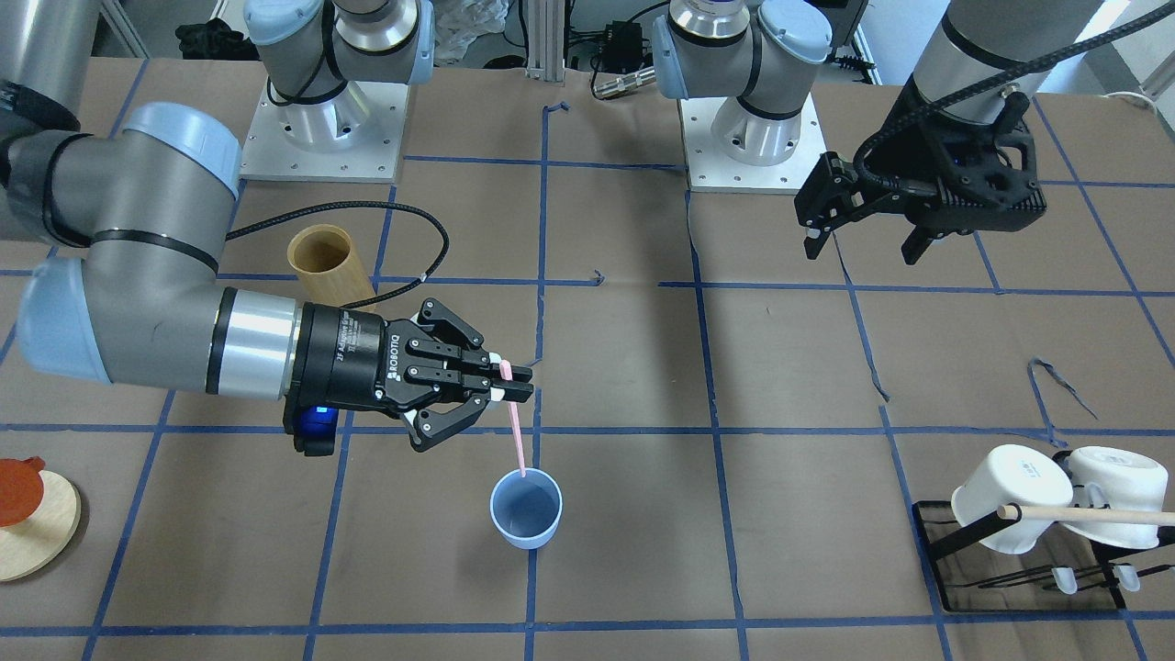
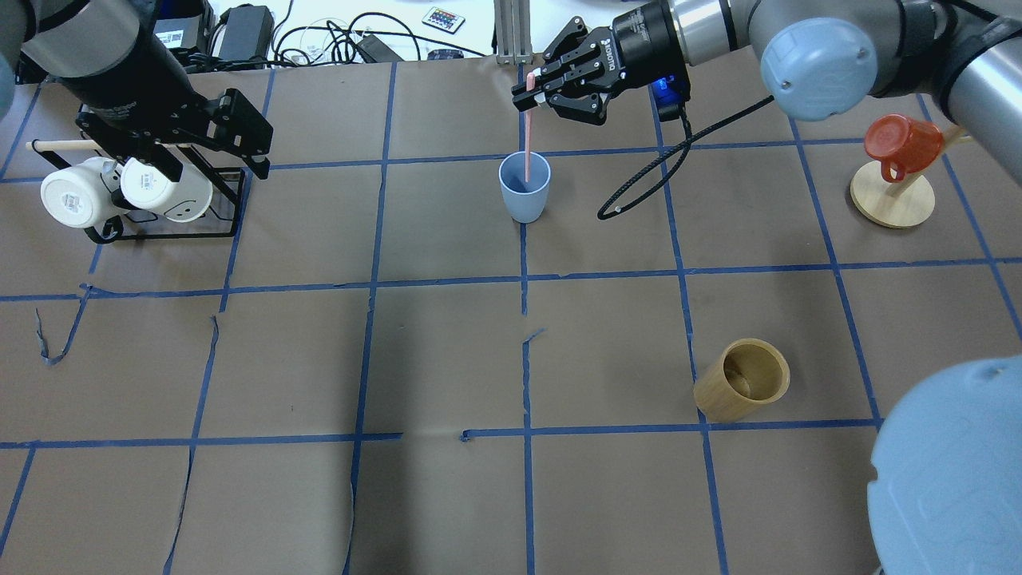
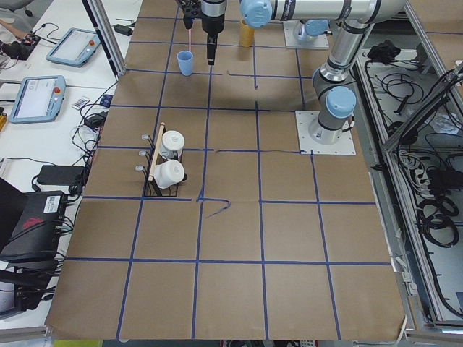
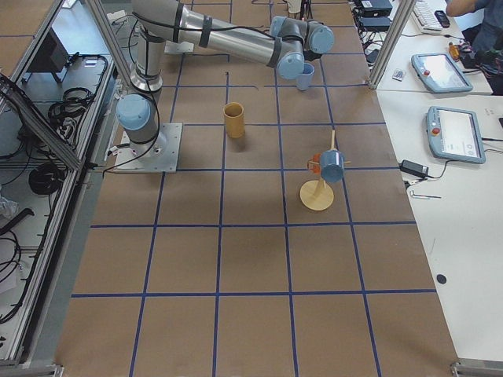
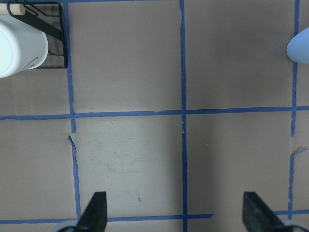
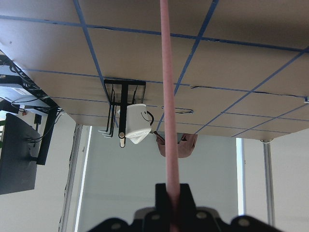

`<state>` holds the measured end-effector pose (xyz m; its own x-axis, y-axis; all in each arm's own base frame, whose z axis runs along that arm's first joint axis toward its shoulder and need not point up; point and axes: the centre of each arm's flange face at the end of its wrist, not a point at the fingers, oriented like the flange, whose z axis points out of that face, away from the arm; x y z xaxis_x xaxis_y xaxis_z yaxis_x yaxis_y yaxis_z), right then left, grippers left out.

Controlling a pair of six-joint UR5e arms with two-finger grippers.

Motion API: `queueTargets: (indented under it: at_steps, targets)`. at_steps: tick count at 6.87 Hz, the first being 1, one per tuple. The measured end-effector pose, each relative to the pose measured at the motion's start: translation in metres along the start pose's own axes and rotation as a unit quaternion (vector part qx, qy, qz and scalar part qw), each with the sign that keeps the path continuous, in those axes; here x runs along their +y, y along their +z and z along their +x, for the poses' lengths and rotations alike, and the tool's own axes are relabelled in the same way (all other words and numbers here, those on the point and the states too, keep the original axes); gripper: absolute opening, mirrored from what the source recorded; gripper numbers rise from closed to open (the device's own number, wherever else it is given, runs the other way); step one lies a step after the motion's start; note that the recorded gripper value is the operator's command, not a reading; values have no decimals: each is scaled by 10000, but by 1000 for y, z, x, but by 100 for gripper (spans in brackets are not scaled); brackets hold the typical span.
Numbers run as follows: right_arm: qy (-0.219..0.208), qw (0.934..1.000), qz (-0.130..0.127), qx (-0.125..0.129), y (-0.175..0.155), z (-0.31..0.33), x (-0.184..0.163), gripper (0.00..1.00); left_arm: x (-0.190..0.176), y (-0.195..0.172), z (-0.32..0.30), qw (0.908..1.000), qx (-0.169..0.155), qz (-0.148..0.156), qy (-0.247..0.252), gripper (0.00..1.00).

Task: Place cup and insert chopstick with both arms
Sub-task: 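Lower the chopstick into the blue cup and open the right gripper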

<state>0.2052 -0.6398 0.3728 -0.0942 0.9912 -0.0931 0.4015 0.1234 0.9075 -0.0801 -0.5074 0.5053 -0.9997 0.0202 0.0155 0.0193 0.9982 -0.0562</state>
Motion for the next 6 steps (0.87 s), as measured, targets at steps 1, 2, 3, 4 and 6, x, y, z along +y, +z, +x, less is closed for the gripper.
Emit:
queueTargets:
  at_steps: [1,2,3,4,6]
  targets:
    - [-12,10000,-4,-14,1,-2,-3,0,0,2,0,10000,5,-19,-1,100]
    - [-26,10000,-10,-24,2,-4,-4,0,0,6,0,10000,25,-36,-3,100]
    - [-45,10000,-15,-36,2,-4,-4,0,-1,7,1,10000,47,-37,-7,100]
    - [-78,10000,-14,-54,2,-6,-5,0,0,7,1,10000,63,-27,-8,100]
    - [-75,9999,9,-96,5,-11,-13,24,-1,7,1,10000,76,-24,-14,100]
